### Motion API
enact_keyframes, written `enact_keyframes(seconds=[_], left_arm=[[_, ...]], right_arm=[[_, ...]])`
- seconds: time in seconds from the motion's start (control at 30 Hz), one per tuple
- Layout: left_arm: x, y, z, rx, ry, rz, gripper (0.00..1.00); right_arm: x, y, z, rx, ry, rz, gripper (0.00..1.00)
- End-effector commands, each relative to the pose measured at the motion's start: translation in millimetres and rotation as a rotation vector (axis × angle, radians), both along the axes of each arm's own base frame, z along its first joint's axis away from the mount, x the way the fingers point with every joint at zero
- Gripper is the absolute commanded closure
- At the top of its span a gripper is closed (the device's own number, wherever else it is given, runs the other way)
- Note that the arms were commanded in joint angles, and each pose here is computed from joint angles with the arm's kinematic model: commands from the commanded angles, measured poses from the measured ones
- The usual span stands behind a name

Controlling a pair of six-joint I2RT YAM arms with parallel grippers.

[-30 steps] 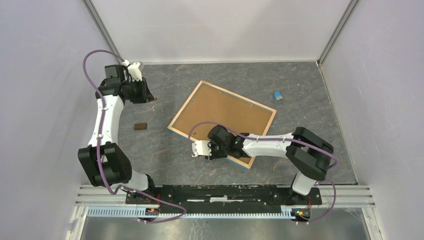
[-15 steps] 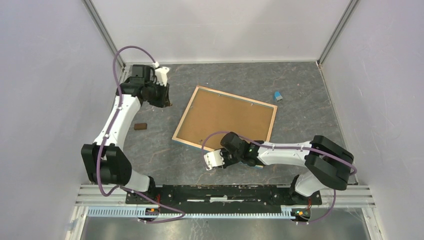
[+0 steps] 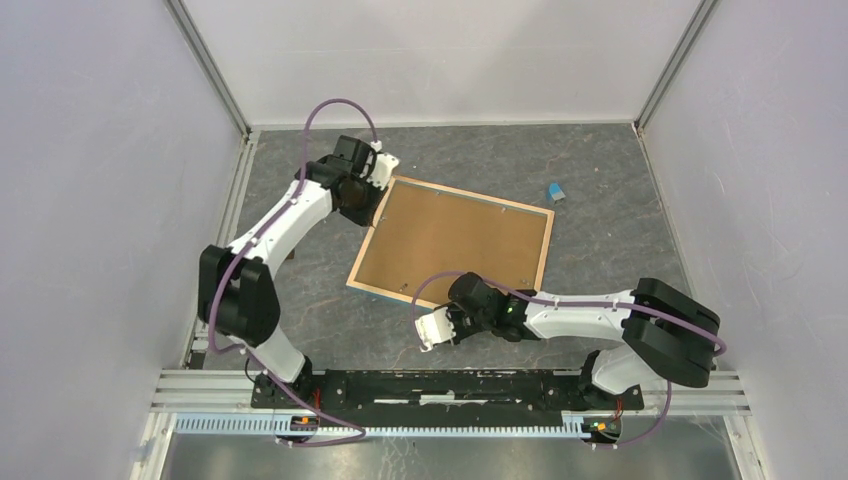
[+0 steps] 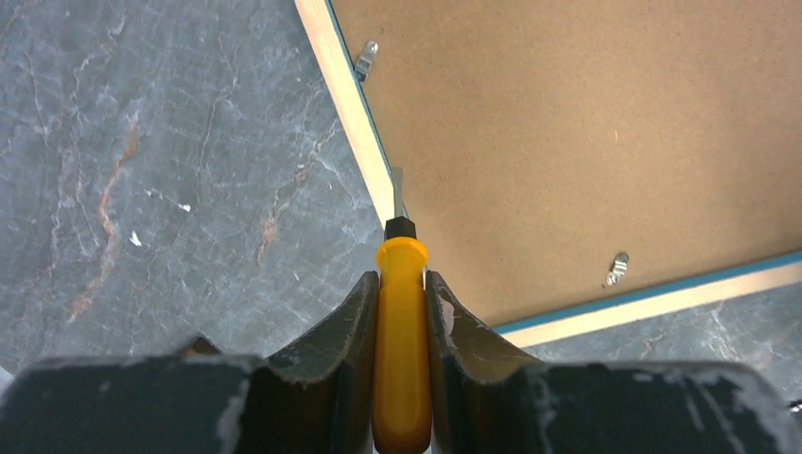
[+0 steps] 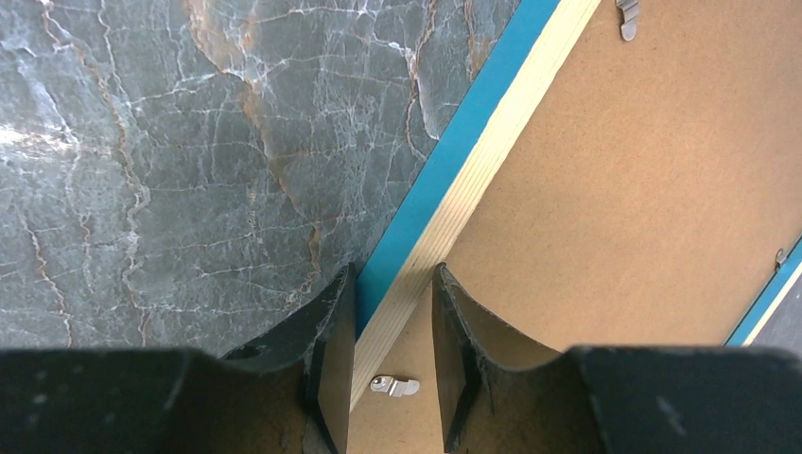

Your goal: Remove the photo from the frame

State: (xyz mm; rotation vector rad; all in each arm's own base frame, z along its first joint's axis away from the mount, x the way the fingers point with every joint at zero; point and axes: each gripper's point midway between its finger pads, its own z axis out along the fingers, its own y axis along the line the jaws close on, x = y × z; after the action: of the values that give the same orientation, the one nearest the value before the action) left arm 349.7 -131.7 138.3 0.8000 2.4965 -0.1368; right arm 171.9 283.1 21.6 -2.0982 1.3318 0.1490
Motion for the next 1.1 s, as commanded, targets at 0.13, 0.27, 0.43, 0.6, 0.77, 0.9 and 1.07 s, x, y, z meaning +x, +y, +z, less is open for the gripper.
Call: enact_keyframes(seconds=[0.13, 0.27, 0.43, 0.6, 0.77, 0.9, 1.07], left_arm=[[43, -20, 8, 0.085, -0.097, -0.058, 0.98], [55, -24, 4, 0.095, -0.094, -0.055, 0.98], [68, -29, -1, 0.096, -0.091, -0.053, 0.98], [78, -29, -9, 0.116, -0.092, -0.043, 0.98], [83, -27, -17, 0.14, -0.091, -0.041, 0.98], [84, -24, -24, 0.162, -0.089, -0.04, 0.98], [81, -20, -29, 0.187, -0.081, -0.048, 0.98]], right_arm=[[-24, -43, -34, -0.191, 0.057, 0.058, 1.0], [-24, -44, -35, -0.197, 0.056, 0.053, 1.0], [-23, -44, -35, -0.2, 0.054, 0.047, 1.0], [-22, -44, -36, -0.21, 0.057, 0.044, 1.0], [-22, -45, -38, -0.217, 0.059, 0.041, 1.0], [-23, -45, -39, -0.222, 0.065, 0.042, 1.0], [-23, -46, -39, -0.223, 0.063, 0.04, 1.0]])
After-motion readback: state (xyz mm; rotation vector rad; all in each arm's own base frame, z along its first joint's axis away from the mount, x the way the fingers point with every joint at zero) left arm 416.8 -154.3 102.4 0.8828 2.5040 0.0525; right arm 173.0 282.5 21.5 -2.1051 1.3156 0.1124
